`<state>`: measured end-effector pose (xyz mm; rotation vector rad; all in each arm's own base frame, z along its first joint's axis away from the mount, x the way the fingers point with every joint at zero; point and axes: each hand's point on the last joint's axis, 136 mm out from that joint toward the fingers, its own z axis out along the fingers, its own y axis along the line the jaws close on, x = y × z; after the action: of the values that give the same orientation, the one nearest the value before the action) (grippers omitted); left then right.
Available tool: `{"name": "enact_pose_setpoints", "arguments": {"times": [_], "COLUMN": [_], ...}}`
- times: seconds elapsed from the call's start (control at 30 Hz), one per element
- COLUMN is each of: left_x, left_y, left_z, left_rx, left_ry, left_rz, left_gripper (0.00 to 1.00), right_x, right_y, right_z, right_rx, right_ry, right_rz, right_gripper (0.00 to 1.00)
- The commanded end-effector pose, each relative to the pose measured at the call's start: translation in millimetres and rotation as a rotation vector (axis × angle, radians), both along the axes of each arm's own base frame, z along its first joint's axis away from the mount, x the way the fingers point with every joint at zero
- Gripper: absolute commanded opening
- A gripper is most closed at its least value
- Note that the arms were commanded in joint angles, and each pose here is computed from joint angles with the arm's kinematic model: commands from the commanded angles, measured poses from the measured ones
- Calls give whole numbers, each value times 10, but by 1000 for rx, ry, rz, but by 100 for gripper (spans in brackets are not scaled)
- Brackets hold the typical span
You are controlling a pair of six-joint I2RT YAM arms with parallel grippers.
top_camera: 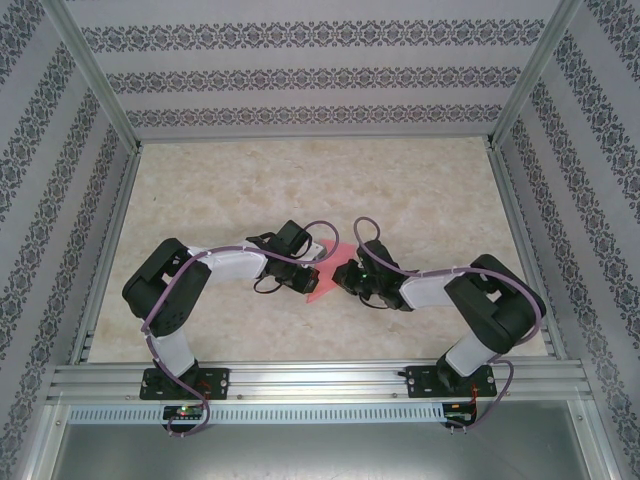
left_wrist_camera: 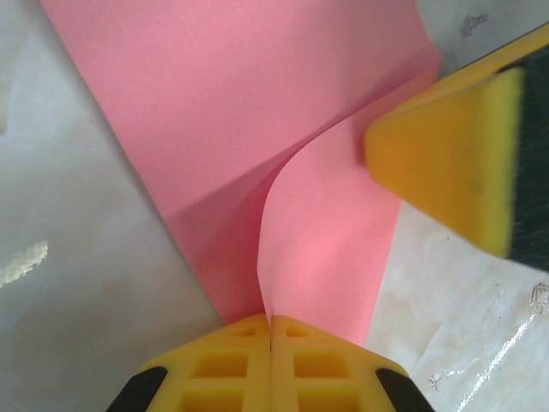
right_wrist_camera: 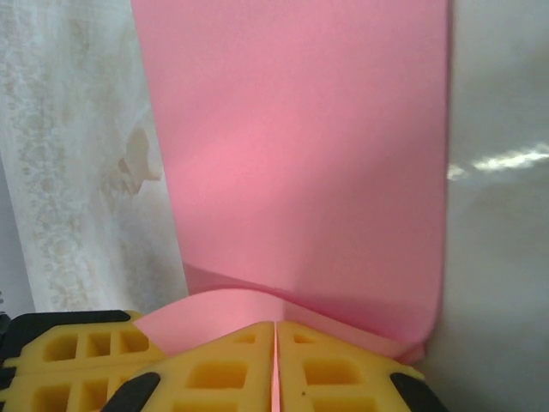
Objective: Fold a paper plane with a square sheet of paper (pick it up from the middle)
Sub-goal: Third fold the triangle at the center of the table.
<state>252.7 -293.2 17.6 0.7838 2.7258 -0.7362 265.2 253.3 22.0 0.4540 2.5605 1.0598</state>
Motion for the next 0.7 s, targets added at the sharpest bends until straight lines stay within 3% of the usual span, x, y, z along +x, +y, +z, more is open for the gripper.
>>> {"name": "enact_pose_setpoints", "arguments": {"times": [0.0,0.37,0.67], "left_x": [-31,-32,-31], "left_y": [206,200,208], "left_z": [-249,-250,-243], "left_rx": [106,109,115], "left_ry": [46,51,50], "left_rz": [40,35,36], "left_gripper": [0,0,0], "right_x": [58,6,147], "right_y": [-134,-290,-250], "right_z": [113,-325,143], "right_rx": [-19,-120,-89], "right_ry": [-32,89,3], "right_rz": [-22,-48,-38], "right_gripper": [11,10,11]}}
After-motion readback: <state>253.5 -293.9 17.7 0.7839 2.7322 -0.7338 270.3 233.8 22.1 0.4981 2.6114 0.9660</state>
